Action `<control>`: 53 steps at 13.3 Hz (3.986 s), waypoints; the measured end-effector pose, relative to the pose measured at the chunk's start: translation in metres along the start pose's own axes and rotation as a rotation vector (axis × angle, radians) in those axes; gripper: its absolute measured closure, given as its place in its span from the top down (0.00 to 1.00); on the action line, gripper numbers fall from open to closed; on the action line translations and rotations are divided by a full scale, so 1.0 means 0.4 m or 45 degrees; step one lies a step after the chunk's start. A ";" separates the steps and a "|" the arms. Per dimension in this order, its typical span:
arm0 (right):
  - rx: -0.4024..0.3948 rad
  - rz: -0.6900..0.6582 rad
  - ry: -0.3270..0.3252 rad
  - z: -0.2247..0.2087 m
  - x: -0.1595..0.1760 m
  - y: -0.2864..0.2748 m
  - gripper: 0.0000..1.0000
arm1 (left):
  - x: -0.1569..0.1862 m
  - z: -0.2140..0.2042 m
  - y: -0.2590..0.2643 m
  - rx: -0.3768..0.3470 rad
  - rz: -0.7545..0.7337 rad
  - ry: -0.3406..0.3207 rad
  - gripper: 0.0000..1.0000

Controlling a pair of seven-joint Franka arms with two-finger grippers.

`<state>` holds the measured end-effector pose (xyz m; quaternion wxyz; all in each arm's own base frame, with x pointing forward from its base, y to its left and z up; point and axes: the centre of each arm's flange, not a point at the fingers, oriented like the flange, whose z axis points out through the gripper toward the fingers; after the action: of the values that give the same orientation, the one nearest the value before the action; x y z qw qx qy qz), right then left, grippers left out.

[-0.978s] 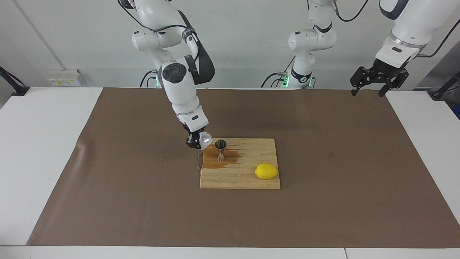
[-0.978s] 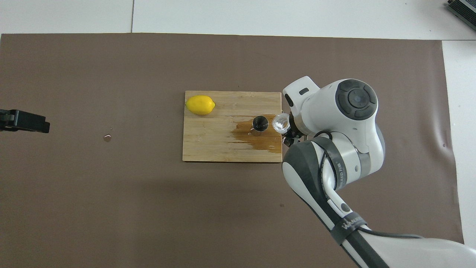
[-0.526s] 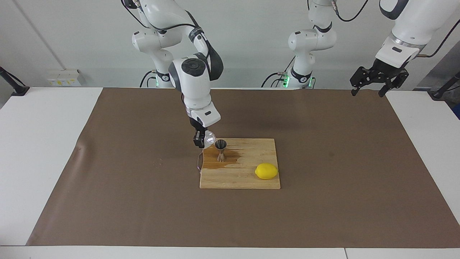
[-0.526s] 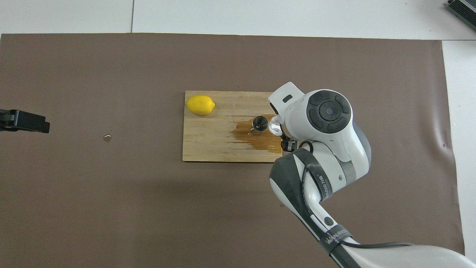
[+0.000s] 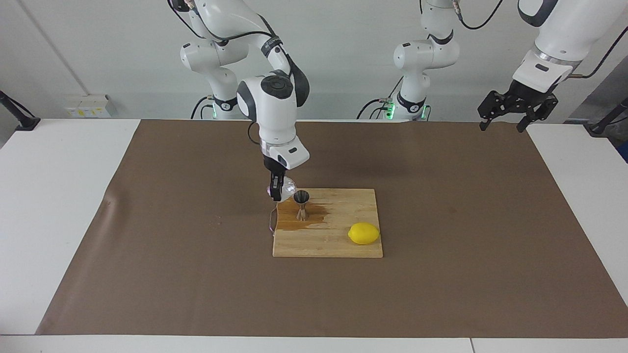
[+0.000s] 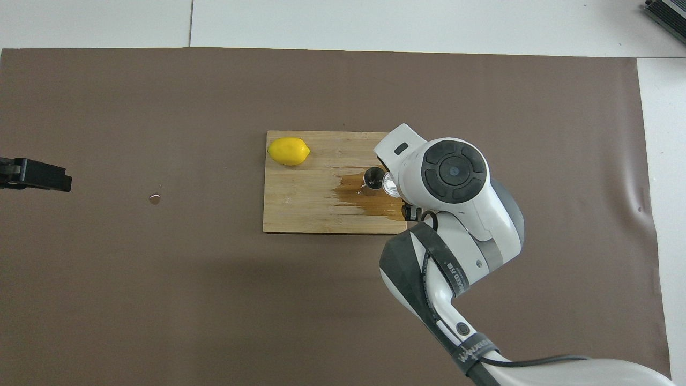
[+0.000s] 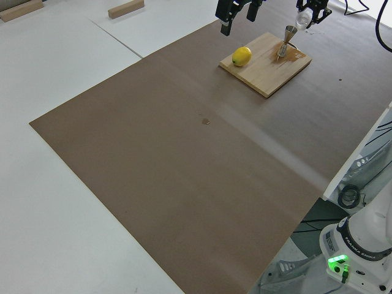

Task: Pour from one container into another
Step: 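Tilt the white cup with the right gripper to pour into the metal cup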

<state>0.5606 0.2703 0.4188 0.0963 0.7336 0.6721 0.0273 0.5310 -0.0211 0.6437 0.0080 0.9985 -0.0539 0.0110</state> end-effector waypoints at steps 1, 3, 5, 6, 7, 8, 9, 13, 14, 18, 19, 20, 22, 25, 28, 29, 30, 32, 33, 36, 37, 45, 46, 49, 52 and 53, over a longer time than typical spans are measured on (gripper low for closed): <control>-0.016 0.005 -0.026 -0.007 0.006 -0.002 0.50 | 0.000 0.000 0.000 0.000 0.000 0.000 1.00; -0.025 0.018 -0.051 -0.027 0.023 -0.006 0.50 | 0.000 0.000 0.000 0.000 0.000 0.000 1.00; -0.036 0.015 -0.051 -0.041 0.031 -0.005 0.50 | 0.000 0.000 0.000 0.000 0.000 0.000 1.00; -0.047 0.009 -0.058 -0.044 0.030 -0.002 0.50 | 0.000 0.000 0.000 0.000 0.000 0.000 1.00; -0.054 0.006 -0.063 -0.047 0.030 0.000 0.50 | 0.000 0.000 0.000 0.000 0.000 0.000 1.00; -0.060 0.006 -0.066 -0.049 0.029 0.002 0.50 | 0.000 0.000 0.000 0.000 0.000 0.000 1.00; -0.065 0.014 -0.065 -0.052 0.030 0.004 0.50 | 0.000 0.000 0.000 0.000 0.000 0.000 1.00; -0.084 0.019 -0.057 -0.065 0.032 0.011 0.50 | 0.000 0.000 0.000 0.000 0.000 0.000 1.00; -0.090 0.019 -0.051 -0.068 0.033 0.013 0.50 | 0.000 0.000 0.000 0.000 0.000 0.000 1.00; -0.106 0.022 -0.040 -0.075 0.036 0.017 0.50 | 0.000 0.000 0.000 0.000 0.000 0.000 1.00; -0.113 0.027 -0.037 -0.076 0.039 0.017 0.50 | 0.000 0.000 0.000 0.000 0.000 0.000 1.00; -0.121 0.027 -0.040 -0.073 0.047 0.014 0.50 | 0.000 0.000 0.000 0.000 0.000 0.000 1.00; -0.132 0.019 -0.041 -0.058 0.064 0.010 0.50 | 0.000 0.000 0.000 0.000 0.000 0.000 1.00; -0.154 -0.034 -0.079 -0.038 0.088 -0.002 0.50 | 0.000 0.000 0.000 0.000 0.000 0.000 1.00; -0.161 -0.055 -0.097 -0.029 0.099 -0.008 0.50 | 0.000 0.000 0.000 0.000 0.000 0.000 1.00; -0.165 -0.059 -0.102 -0.030 0.099 -0.008 0.50 | 0.000 0.000 0.000 0.000 0.000 0.000 1.00; -0.172 -0.068 -0.112 -0.030 0.098 -0.008 0.50 | 0.000 0.000 0.000 0.000 0.000 0.000 1.00; -0.180 -0.077 -0.126 -0.029 0.097 -0.007 0.50 | 0.000 0.000 0.000 0.000 0.000 0.000 1.00; -0.178 -0.078 -0.130 -0.028 0.096 -0.008 0.50 | 0.000 0.000 0.000 0.000 0.000 0.000 1.00; -0.169 -0.086 -0.151 -0.026 0.096 -0.013 0.50 | 0.000 0.000 0.000 0.000 0.000 0.000 1.00; -0.170 -0.092 -0.156 -0.026 0.100 -0.016 0.50 | 0.000 0.000 0.000 0.000 0.000 0.000 1.00; -0.162 -0.103 -0.169 -0.027 0.107 -0.025 0.50 | 0.000 0.000 0.000 0.000 0.000 0.000 1.00; -0.163 -0.103 -0.169 -0.027 0.107 -0.025 0.50 | 0.000 0.000 0.000 0.000 0.000 0.000 1.00; -0.157 -0.088 -0.141 -0.047 0.105 -0.025 0.50 | 0.000 0.000 0.000 0.000 0.000 0.000 1.00; -0.122 -0.047 -0.081 -0.068 0.093 -0.021 0.50 | 0.000 0.000 0.000 0.000 0.000 0.000 1.00; -0.109 -0.033 -0.064 -0.071 0.087 -0.018 0.50 | 0.000 0.000 0.000 0.000 0.000 0.000 1.00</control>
<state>0.5521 0.3083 0.4422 0.1448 0.7206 0.6771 0.0362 0.5309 -0.0211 0.6437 0.0080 0.9985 -0.0539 0.0109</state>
